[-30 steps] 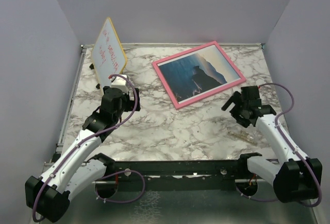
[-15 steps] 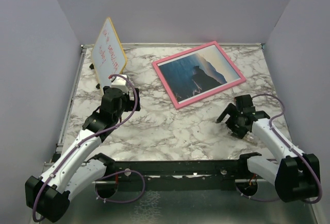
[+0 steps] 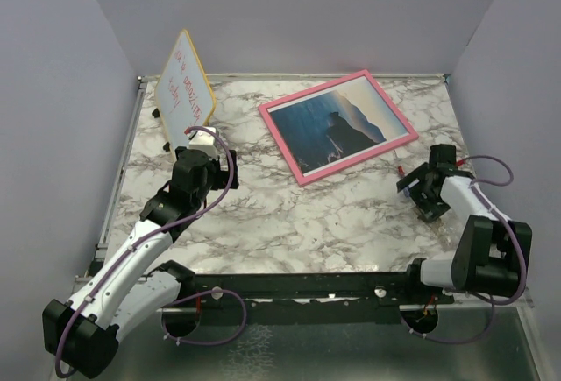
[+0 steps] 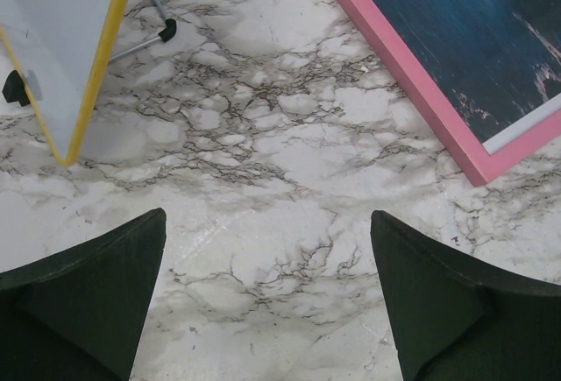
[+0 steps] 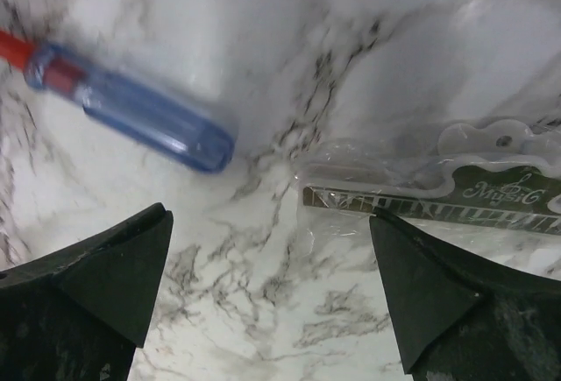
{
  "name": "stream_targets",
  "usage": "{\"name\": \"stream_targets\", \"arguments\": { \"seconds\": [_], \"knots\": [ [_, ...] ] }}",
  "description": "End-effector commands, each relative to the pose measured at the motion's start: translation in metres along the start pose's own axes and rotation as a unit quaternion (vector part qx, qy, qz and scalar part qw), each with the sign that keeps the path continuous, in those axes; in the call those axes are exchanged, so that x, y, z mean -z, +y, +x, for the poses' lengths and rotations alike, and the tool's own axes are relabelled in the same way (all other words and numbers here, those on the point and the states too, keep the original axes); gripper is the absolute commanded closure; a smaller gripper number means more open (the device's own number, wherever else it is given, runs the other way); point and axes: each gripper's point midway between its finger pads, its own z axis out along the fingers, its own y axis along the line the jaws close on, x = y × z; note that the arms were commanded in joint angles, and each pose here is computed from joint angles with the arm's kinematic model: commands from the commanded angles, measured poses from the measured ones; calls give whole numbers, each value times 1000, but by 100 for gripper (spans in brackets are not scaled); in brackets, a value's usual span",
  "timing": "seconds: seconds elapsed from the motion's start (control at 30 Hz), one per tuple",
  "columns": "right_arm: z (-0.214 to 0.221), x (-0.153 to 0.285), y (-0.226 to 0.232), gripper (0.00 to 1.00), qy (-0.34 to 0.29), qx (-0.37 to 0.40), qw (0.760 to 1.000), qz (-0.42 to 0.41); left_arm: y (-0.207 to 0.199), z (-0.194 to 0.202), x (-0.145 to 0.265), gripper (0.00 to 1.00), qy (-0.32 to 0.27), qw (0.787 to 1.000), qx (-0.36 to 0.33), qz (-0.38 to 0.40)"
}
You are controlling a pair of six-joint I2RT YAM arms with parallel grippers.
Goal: Take the photo out of the frame
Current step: Adjust the distractor at the center of the board.
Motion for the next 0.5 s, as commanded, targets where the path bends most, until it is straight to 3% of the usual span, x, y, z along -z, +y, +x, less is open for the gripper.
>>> {"name": "stream_targets", "arguments": {
  "seconds": [0.0, 0.27, 0.47],
  "knots": [
    [-38, -13, -6, 0, -36, -14, 999, -16, 4, 2, 1, 1, -4, 1000, -3, -9],
    [-57, 13, 15, 0, -54, 13, 995, -79, 1, 3, -1, 1, 0, 1000, -4, -3],
    [-24, 22, 8, 0, -11, -14, 995, -95, 0, 3, -1, 1, 0, 1000, -3, 0]
  ]
}}
